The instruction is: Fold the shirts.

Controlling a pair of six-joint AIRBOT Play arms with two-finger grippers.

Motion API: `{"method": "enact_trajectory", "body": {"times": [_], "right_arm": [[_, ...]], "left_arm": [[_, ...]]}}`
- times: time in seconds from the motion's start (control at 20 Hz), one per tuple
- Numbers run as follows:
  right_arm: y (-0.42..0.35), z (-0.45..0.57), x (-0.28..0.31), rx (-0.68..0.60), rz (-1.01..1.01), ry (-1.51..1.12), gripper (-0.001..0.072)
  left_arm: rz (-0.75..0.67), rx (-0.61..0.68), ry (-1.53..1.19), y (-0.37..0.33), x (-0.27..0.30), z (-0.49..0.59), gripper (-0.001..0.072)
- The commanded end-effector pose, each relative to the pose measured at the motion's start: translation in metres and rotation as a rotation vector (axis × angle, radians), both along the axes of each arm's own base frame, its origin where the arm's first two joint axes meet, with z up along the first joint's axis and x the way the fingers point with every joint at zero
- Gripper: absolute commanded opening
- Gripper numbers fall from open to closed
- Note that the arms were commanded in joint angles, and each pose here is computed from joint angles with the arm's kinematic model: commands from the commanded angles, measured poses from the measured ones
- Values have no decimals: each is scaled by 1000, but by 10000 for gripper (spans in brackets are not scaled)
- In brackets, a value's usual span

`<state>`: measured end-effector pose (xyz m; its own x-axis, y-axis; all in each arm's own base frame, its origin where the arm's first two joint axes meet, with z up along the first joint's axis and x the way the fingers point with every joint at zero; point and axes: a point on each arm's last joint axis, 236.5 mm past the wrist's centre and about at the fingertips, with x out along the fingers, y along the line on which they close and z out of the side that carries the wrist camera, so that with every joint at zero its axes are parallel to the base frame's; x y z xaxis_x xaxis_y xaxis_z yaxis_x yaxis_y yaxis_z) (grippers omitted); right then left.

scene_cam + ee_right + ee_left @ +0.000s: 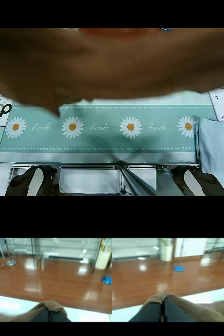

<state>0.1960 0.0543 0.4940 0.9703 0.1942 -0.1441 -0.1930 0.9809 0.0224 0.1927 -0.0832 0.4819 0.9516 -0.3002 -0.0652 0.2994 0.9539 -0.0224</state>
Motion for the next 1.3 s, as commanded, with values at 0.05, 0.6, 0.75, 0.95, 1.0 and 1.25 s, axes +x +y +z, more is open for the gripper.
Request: {"method": "enact_trajectory", "body": {"times": [0.05,0.6,0.75,0.95,1.0,1.25], "right_arm": [[-2,0,-68,-23,-79,-42,18],[-29,-131,30,90,-99,370,18],[-45,-224,107,143,-95,557,18],[-60,-338,218,219,-58,714,18],[-63,-362,245,254,-59,729,18],[-77,-460,342,341,-44,839,18]], "left_arm": [[251,32,-74,66,-88,2,24],[235,66,427,55,74,-151,25],[240,38,527,31,161,-216,25],[260,32,587,19,275,-302,25],[284,1,626,24,298,-328,25],[335,-314,886,58,370,-441,25]]}}
